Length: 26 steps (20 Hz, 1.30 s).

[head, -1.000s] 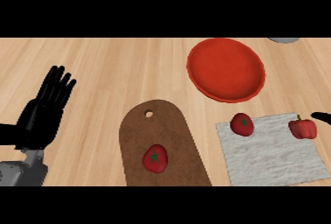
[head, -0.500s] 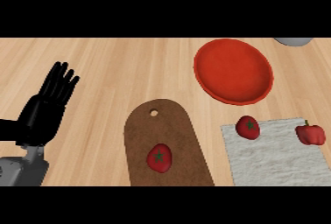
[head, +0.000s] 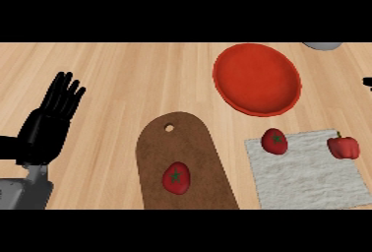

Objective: Pick the bell pepper from the placemat and place it in the bowl

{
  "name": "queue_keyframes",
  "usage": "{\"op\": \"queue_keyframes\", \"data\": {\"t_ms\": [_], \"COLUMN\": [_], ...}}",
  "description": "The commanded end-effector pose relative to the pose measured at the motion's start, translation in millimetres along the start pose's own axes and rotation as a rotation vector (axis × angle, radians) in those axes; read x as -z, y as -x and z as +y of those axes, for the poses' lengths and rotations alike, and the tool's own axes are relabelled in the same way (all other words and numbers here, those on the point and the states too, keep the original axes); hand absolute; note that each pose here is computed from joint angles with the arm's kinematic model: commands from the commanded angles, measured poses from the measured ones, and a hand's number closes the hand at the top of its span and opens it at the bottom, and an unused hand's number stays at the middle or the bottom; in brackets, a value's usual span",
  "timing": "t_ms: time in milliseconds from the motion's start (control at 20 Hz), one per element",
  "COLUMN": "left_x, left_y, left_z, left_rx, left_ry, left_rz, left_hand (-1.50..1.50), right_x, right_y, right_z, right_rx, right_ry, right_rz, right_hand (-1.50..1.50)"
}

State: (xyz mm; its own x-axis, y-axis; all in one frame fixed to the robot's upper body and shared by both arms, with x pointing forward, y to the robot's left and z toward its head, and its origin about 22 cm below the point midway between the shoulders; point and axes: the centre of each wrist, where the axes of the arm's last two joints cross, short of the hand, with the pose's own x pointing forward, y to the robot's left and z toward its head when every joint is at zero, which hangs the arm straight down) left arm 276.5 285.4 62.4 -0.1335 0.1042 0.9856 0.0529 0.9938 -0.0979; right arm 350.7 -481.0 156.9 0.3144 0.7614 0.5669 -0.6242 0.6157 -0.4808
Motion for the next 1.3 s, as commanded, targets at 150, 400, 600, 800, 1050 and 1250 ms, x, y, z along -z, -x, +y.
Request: {"op": "queue_keyframes", "data": {"t_ms": [150,400,600,800,1050,1250], "left_x": [-11.0,-13.1,-7.4,-11.0,-23.2,-3.9], "left_y": [-1.5,15.7,7.2,21.1,-11.7,-0.8], "left_z": [16.9,9.5,15.5,20.3,2.3,17.6], "left_rx": [0.014,0.02,0.009,0.006,-0.002,0.016], "left_ry": [-0.028,-0.051,-0.025,-0.039,-0.027,-0.038], "left_rz": [0.008,0.009,0.015,0.006,0.026,0.001], "left_hand": [0.0,0.0,0.0,0.0,0.0,0.0], "right_x": [10.1,27.3,39.0,44.0,37.3,50.9], "right_y": [11.3,6.8,26.6,19.8,38.3,47.5], "right_z": [8.2,31.8,52.5,65.3,60.1,81.4], "right_rx": [0.008,0.014,-0.003,-0.003,-0.006,0.002], "right_ry": [-0.068,-0.085,-0.001,0.069,0.089,0.088], "right_rz": [0.008,-0.012,0.014,-0.033,-0.044,-0.069], "right_hand": [-1.5,-1.5,-1.5,-1.5,-1.5,-1.5]}}
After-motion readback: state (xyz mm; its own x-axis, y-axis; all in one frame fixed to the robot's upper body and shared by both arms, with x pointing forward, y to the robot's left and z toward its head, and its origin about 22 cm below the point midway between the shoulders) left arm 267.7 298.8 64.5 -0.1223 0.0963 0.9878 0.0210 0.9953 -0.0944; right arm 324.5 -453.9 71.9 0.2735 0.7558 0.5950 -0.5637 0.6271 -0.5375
